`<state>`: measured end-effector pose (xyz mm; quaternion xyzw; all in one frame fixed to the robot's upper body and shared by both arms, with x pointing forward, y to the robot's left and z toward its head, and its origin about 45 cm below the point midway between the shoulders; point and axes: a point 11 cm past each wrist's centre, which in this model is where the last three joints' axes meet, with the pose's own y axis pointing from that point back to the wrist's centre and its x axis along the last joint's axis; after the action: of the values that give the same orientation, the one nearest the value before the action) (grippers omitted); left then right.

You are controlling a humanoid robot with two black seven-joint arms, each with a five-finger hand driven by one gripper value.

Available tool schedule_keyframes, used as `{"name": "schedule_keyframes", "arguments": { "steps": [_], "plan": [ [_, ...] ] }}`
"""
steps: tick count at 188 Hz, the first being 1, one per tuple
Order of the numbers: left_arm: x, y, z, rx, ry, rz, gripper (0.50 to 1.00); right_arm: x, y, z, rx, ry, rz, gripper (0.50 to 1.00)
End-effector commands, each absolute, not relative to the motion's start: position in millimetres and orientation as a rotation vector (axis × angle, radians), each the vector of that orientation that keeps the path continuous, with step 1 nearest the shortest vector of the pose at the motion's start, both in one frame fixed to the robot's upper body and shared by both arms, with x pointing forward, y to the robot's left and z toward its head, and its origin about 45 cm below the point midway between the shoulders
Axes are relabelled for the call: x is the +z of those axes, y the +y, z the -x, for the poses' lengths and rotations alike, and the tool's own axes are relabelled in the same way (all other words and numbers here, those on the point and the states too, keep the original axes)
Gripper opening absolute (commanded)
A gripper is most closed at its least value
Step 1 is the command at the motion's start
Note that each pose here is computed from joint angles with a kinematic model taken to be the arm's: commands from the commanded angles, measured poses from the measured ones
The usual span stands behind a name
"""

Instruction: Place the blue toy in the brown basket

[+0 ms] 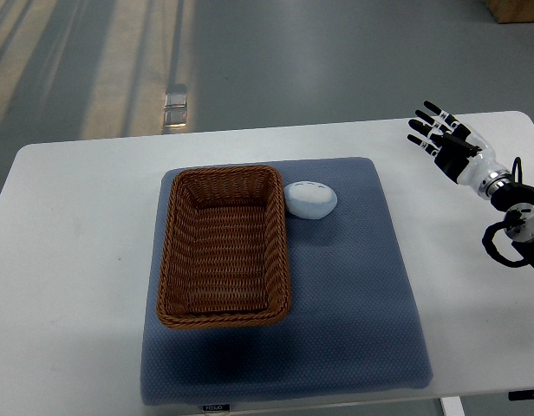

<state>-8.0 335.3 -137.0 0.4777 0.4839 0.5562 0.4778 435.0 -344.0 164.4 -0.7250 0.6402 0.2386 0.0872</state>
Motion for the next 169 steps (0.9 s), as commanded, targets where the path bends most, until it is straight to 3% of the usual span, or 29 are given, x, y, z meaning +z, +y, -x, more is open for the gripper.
{"name": "schedule_keyframes", "arguments": {
  "steps": [1,169],
  "plan": [
    [-137.0,335.4,8.0,1.359,1.182,-1.166,1.0,160.3,-334.8,-434.5,0.725,1.892,2.173,0.911],
    [-137.0,335.5,7.8,1.363,1.184,-1.163,1.0,172.7,-334.7,-438.8,0.641,1.833,2.265,0.913]
  ]
}}
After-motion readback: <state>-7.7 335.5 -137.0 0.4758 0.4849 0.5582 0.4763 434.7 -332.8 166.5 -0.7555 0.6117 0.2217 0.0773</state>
